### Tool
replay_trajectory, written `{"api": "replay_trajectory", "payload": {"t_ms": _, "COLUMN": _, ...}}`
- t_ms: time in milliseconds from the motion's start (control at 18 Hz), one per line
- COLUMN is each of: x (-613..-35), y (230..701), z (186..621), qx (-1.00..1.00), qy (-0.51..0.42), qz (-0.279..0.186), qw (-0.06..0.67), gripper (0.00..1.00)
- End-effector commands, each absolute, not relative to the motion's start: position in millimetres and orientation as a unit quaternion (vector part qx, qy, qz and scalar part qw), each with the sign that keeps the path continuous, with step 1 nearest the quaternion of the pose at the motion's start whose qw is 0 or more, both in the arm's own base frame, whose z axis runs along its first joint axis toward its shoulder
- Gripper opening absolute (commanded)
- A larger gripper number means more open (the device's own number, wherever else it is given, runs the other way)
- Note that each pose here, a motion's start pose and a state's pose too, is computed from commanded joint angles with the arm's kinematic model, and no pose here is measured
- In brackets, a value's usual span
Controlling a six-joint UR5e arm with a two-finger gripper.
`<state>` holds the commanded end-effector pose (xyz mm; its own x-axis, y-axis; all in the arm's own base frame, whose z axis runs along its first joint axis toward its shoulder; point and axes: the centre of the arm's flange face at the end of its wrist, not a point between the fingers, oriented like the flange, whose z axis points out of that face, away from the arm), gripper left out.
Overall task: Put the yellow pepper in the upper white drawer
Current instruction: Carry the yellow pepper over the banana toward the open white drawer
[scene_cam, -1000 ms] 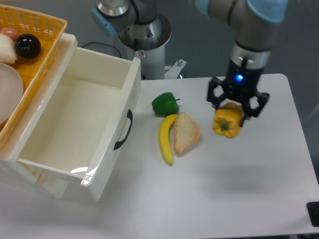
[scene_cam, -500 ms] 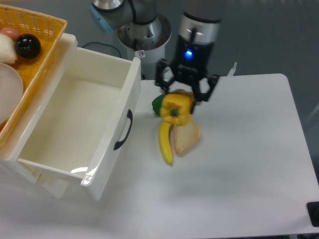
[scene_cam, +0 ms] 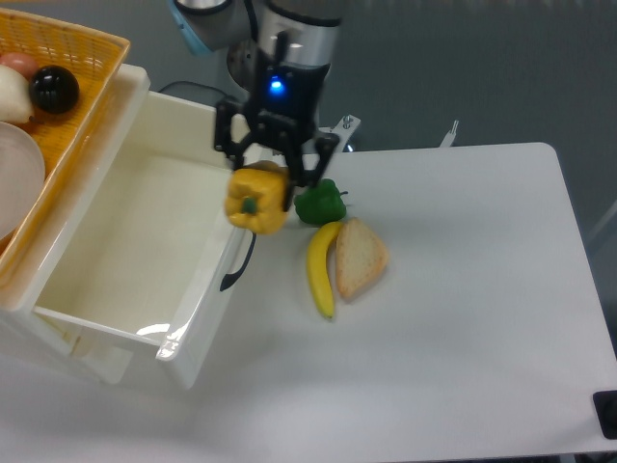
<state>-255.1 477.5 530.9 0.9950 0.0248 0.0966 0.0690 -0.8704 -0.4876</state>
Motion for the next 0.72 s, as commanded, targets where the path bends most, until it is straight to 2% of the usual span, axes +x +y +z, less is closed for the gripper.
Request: {"api": "replay_trajectory", "payload": {"t_ms": 722, "x": -187.5, "y": 516.1, "z": 493.7, "qx": -0.972, "qy": 0.018, "qz": -0.085, "qw": 0.219, "gripper": 0.34}}
